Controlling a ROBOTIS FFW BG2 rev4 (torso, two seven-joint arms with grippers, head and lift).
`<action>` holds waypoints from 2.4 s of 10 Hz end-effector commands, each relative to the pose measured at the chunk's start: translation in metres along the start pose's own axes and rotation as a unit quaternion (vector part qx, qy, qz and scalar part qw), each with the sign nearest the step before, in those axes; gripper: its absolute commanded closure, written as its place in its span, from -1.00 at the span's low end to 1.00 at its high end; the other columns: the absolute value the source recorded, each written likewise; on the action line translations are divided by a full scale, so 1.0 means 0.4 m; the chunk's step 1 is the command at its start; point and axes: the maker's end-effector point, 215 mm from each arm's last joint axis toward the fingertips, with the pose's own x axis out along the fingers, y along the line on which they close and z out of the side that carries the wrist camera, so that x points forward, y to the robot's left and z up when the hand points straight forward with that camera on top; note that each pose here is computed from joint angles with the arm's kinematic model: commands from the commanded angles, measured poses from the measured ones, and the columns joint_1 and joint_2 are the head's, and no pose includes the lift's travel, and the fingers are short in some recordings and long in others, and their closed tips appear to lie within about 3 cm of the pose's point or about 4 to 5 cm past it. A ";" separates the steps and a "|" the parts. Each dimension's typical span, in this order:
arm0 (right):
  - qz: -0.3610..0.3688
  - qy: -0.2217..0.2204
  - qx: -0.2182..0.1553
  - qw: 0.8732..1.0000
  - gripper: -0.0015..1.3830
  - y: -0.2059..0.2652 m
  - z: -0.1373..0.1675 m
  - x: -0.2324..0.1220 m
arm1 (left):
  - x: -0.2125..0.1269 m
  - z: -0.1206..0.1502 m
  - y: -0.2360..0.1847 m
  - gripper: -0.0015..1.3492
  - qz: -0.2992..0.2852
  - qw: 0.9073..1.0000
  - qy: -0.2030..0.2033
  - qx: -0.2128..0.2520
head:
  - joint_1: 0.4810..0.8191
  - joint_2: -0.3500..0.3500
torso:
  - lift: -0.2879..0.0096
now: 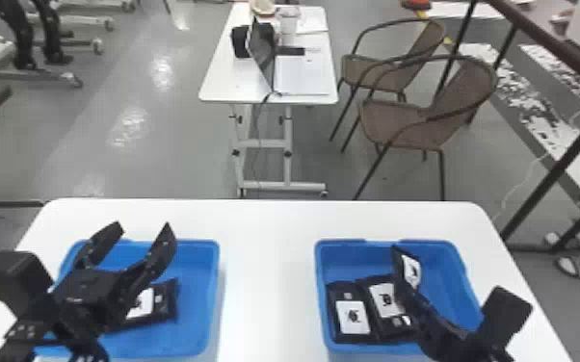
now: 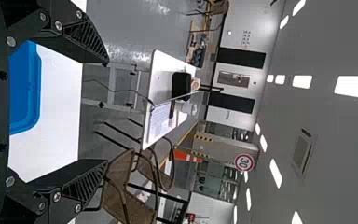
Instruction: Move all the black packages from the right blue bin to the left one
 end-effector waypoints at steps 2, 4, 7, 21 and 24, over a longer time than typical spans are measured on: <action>0.044 -0.004 -0.053 0.998 0.75 0.107 0.096 -0.077 | -0.002 0.012 0.006 -0.59 0.004 1.000 -0.008 -0.003 | 0.27 0.01 | 0.66; 0.106 -0.007 -0.104 0.989 0.75 0.233 0.183 -0.070 | 0.006 0.021 0.002 -0.59 0.001 1.000 -0.011 -0.012 | 0.27 0.06 | 0.66; 0.249 0.029 -0.174 0.952 0.75 0.508 0.184 0.004 | 0.031 0.036 -0.024 -0.59 -0.011 1.000 -0.014 -0.026 | 0.27 0.23 | 0.66; 0.500 0.127 -0.215 0.829 0.75 0.943 -0.001 -0.014 | 0.144 0.035 -0.207 -0.58 -0.120 0.984 0.021 -0.130 | 0.27 0.71 | 0.66; 0.500 0.131 -0.211 0.829 0.75 0.936 -0.008 -0.014 | 0.140 0.056 -0.174 0.80 -0.089 0.991 -0.003 -0.101 | 0.27 0.74 | 0.66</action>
